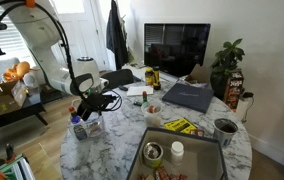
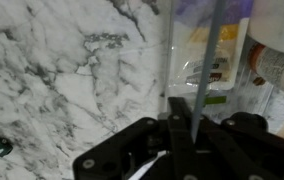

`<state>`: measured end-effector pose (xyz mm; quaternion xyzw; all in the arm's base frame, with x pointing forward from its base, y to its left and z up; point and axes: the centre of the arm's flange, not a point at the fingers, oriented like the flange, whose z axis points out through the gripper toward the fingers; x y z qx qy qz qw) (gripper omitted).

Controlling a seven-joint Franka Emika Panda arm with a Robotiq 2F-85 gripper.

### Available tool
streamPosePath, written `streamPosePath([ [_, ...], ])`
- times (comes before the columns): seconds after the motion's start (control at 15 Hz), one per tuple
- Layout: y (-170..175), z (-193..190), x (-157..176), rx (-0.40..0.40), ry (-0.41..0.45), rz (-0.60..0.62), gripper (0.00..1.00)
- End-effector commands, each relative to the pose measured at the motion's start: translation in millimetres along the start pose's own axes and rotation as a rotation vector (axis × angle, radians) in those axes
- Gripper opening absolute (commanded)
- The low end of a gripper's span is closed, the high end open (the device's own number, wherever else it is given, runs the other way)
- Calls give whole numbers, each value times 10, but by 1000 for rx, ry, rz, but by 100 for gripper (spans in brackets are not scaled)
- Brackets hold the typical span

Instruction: Pick up the clear storage container and move it to the left side of the table

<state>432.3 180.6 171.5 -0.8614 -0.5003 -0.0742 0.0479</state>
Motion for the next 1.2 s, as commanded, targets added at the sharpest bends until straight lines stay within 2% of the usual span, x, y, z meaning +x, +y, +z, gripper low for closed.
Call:
streamPosePath([
  [0.0,32,-6,54,-17,9,23,1],
  [0.13,29,19,59,-13,8,28,1],
  [0.2,21,19,63,-7,2,29,29],
  [0.27,16,7,66,-8,-1,27,29],
  [0.4,33,-128,83,-17,-10,27,43],
  [0.73,166,-1064,-44,-52,27,44,81],
  [0.87,280,-1375,-168,-54,104,80,95],
  [0.93,332,-1530,-234,-49,161,93,100],
  [1.07,465,-1695,-406,-23,268,107,100],
  [1.13,518,-1283,151,-84,186,104,100],
])
